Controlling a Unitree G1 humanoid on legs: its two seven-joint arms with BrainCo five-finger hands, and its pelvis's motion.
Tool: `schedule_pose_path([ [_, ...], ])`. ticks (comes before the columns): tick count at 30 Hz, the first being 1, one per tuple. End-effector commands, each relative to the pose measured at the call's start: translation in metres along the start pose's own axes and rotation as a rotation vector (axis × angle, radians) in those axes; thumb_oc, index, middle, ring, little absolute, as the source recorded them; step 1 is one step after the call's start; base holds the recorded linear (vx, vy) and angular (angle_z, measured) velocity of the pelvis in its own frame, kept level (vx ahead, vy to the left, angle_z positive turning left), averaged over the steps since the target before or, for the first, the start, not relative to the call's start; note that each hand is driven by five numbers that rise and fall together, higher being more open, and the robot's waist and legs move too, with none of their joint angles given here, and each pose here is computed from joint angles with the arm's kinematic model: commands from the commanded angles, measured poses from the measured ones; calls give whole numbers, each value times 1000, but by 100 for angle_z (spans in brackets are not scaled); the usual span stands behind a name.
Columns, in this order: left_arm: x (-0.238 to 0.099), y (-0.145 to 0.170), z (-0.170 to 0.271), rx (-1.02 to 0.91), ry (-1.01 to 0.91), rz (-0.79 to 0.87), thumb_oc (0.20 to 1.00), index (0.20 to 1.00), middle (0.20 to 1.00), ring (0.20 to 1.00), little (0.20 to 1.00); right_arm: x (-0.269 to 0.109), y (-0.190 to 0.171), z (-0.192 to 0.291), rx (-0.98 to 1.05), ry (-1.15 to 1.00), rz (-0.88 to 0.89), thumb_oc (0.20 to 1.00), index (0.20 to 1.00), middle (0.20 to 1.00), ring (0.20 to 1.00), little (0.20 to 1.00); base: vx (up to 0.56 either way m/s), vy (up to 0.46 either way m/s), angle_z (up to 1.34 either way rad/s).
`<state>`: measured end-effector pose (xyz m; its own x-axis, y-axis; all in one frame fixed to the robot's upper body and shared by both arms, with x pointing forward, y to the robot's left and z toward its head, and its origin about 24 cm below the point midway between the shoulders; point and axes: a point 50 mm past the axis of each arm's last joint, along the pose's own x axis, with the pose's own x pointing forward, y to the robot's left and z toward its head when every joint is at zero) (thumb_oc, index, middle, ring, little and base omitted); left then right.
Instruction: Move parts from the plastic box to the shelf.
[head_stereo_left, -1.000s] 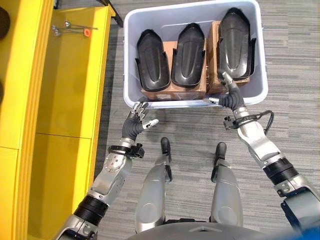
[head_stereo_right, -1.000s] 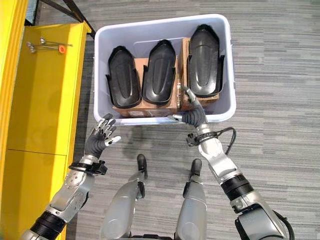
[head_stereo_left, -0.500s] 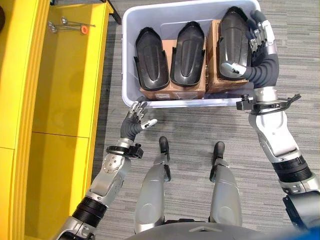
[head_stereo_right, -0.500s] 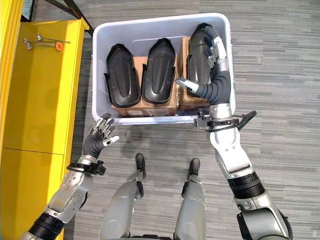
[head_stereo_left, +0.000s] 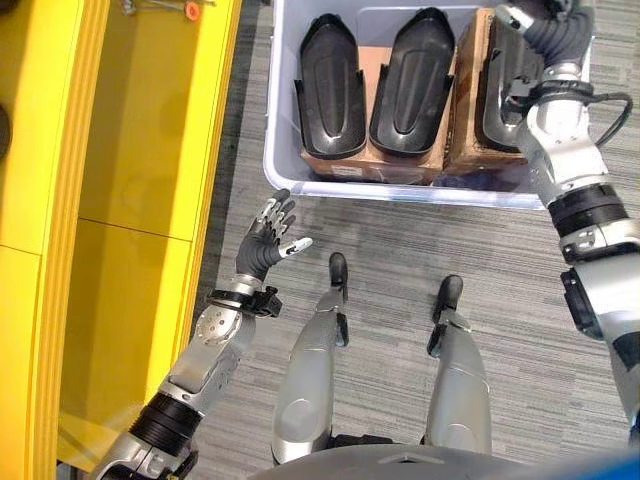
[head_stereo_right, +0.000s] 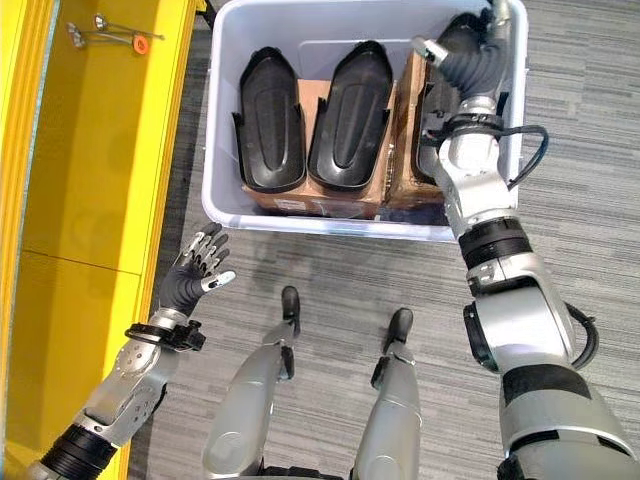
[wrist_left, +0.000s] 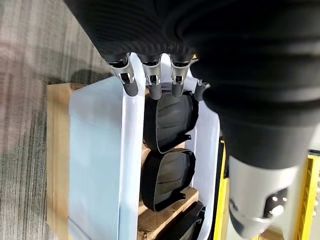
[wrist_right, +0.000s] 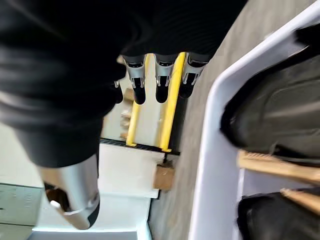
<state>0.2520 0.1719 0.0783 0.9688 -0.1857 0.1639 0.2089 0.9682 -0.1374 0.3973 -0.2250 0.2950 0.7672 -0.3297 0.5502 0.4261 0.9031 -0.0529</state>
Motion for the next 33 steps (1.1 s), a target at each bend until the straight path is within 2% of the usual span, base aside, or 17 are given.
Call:
schedule_pose_path([
  [1,-5,-13,27,-14,-127,-92,1000,1000,1000,1000,1000,15,-11,23,3,-56,10,1000,1000,1000,1000,1000,-2,0,5],
  [11,0,-17,26,-7,-124,-119,1000,1000,1000,1000,1000,3,-12,-36,29,235,13,1000,1000,1000,1000,1000,0,0,0],
  [17,1,-18,25,-7,-121,-125,1000,1000,1000,1000,1000,-13,15,-49,30,264,153,1000,1000,1000,1000,1000,-7,-3,4],
  [25,2,-18,23,-6,-112,-133,1000,1000,1000,1000,1000,-39,34,-78,1,352,257,1000,1000,1000,1000,1000,14,-1,2],
  [33,3,-18,21,0,-106,-134,1000,1000,1000,1000,1000,-60,29,-107,-4,468,272,1000,1000,1000,1000,1000,3,-2,2],
])
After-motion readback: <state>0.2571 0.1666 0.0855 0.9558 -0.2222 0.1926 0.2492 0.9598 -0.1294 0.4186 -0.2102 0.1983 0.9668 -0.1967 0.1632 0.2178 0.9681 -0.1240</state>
